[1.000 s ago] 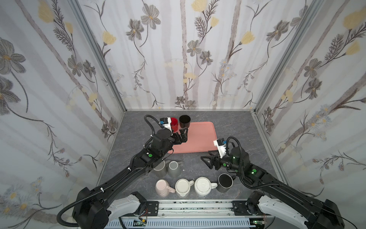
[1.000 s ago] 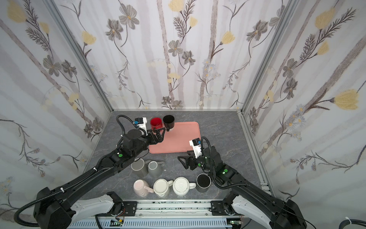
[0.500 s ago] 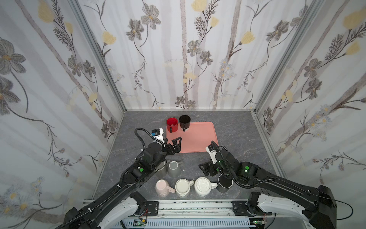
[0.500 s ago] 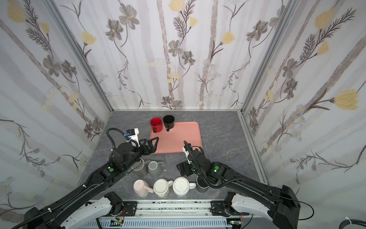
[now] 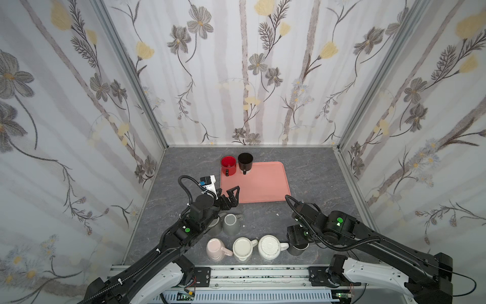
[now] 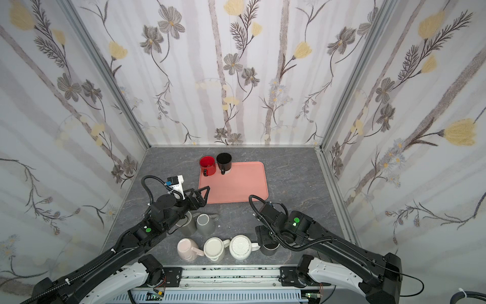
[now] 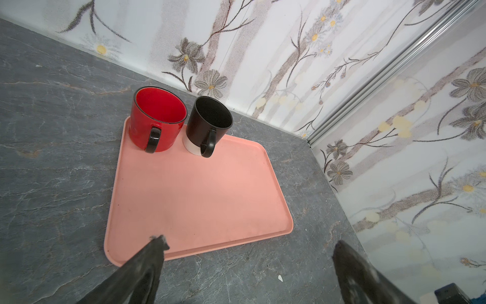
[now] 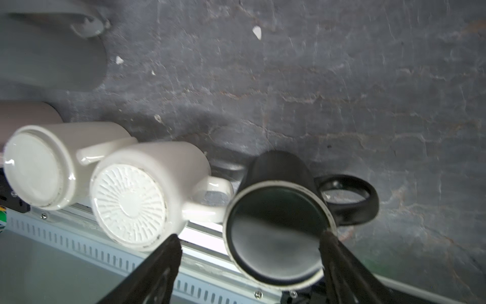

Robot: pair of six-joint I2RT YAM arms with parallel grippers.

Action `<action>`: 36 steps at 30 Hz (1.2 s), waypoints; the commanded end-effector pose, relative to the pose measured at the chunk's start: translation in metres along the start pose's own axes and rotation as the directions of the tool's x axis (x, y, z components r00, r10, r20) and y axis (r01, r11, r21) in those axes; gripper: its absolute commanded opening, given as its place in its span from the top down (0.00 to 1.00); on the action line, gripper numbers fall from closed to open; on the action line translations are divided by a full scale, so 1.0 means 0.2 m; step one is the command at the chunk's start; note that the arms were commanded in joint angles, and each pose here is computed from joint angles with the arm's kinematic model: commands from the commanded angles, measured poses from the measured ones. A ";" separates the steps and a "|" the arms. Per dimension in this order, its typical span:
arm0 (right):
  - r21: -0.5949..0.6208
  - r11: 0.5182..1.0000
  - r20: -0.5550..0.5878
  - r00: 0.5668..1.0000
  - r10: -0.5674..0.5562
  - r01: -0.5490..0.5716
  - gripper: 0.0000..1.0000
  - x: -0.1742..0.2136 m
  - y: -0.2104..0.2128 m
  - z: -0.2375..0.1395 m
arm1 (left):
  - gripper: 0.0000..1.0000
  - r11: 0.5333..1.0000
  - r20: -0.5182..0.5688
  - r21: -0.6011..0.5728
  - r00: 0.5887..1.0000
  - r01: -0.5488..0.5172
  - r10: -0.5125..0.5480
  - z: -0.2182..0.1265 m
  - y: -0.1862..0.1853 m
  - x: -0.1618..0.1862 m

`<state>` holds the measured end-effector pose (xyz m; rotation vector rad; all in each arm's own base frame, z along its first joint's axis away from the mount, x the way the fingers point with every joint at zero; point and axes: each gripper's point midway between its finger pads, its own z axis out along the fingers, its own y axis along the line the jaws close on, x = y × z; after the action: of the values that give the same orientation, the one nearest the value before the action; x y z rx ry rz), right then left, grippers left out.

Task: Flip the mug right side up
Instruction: 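Lower the right gripper onto the upside-down black-and-white mug and grasp it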

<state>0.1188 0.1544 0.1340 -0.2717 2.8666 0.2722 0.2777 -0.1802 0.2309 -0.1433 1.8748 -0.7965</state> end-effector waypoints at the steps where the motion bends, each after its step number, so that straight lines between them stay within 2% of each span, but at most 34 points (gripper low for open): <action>1: 0.103 0.993 -0.107 0.992 0.065 -0.054 0.18 0.14 -0.13 -0.04 | 0.00 1.000 0.053 0.018 0.998 0.025 -0.026 -0.01 -0.01 -0.05; 7: 0.078 0.993 -0.213 0.972 0.102 -0.087 0.22 0.27 -0.12 0.07 | 0.00 0.999 0.058 0.022 0.998 0.029 -0.031 -0.01 -0.01 -0.07; 15: 0.039 0.996 -0.181 0.980 0.080 -0.074 0.28 0.22 -0.07 0.17 | 0.00 1.000 0.065 0.010 0.997 0.030 -0.031 -0.03 0.02 -0.07; 26: -0.026 0.997 -0.054 0.996 0.071 -0.072 0.37 -0.04 0.03 0.29 | 0.00 0.999 0.060 0.007 0.998 0.037 -0.037 -0.04 0.03 -0.07; 33: -0.142 0.988 0.042 0.997 0.065 -0.058 0.39 -0.28 0.18 0.34 | 0.00 0.999 0.065 -0.001 0.997 0.039 -0.039 -0.05 0.04 -0.08; 36: -0.173 0.985 0.087 0.996 0.036 -0.021 0.36 -0.37 0.25 0.33 | 0.00 0.999 0.067 -0.003 0.997 0.037 -0.037 -0.06 0.05 -0.08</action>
<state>0.1710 0.2007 0.0799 -0.1832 2.8895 0.4001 0.2774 -0.1620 0.2386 -0.1901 1.8249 -0.7941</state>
